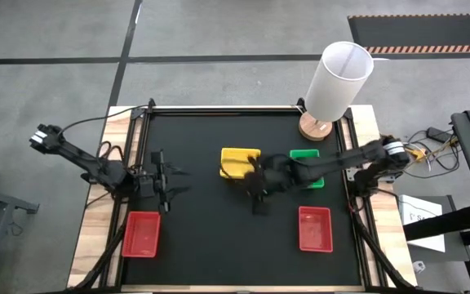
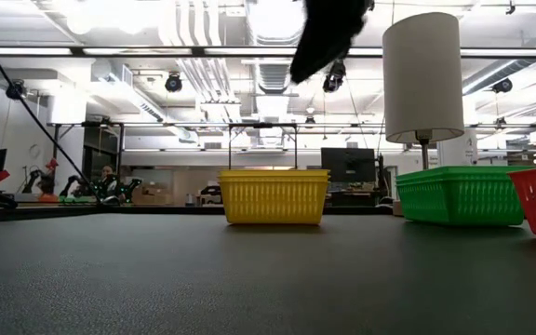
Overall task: Stack baskets by color
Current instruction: Stack the red bin on top of the left red bin
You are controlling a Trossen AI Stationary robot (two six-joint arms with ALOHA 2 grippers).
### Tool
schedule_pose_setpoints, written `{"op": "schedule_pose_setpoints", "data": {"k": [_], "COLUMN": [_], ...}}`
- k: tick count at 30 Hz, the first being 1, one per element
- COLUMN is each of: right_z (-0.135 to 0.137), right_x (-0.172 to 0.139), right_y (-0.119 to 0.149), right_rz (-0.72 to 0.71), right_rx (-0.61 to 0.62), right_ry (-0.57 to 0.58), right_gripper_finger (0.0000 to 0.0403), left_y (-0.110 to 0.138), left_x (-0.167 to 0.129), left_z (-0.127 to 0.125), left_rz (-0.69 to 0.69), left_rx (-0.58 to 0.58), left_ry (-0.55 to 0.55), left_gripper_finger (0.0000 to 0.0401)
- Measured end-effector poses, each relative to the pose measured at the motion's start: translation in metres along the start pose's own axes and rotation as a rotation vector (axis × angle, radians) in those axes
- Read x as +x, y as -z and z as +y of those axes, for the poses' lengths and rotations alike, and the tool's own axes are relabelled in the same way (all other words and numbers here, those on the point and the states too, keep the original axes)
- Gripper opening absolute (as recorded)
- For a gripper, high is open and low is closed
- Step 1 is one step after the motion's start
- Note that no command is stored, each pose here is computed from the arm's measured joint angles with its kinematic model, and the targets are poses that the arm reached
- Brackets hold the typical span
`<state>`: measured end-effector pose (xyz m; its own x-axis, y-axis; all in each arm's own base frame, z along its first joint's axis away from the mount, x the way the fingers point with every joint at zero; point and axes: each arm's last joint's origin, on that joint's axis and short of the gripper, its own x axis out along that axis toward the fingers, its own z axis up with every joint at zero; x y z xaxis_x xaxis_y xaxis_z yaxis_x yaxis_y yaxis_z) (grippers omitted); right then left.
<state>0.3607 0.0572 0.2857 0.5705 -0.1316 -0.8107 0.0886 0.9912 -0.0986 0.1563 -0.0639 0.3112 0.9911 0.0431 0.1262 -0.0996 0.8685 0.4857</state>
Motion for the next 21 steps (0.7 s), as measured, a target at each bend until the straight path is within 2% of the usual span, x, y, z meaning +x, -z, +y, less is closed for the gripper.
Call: {"op": "schedule_pose_setpoints", "data": {"k": [5, 10, 16, 21], "right_z": [0.045, 0.078, 0.102, 0.115], "right_x": [-0.017, -0.026, -0.041, -0.053], "right_y": [0.029, 0.057, 0.089, 0.114], "right_rz": [-0.059, -0.125, -0.050, 0.073], "right_rx": [-0.032, -0.020, 0.059, 0.163], "right_ry": [-0.100, -0.196, -0.301, -0.334], "right_gripper_finger": [0.0123, 0.0108, 0.0095, 0.0097], "left_y": [-0.001, -0.008, 0.007, 0.019], "left_x": [0.020, 0.046, 0.072, 0.086], "left_z": [-0.013, -0.025, -0.054, -0.071], "left_rz": [0.043, 0.065, 0.201, 0.381], "left_rx": [-0.092, -0.157, -0.293, -0.477], "left_ry": [0.028, 0.039, 0.086, 0.097], "left_gripper_finger": [0.0164, 0.0164, 0.0164, 0.0164]}}
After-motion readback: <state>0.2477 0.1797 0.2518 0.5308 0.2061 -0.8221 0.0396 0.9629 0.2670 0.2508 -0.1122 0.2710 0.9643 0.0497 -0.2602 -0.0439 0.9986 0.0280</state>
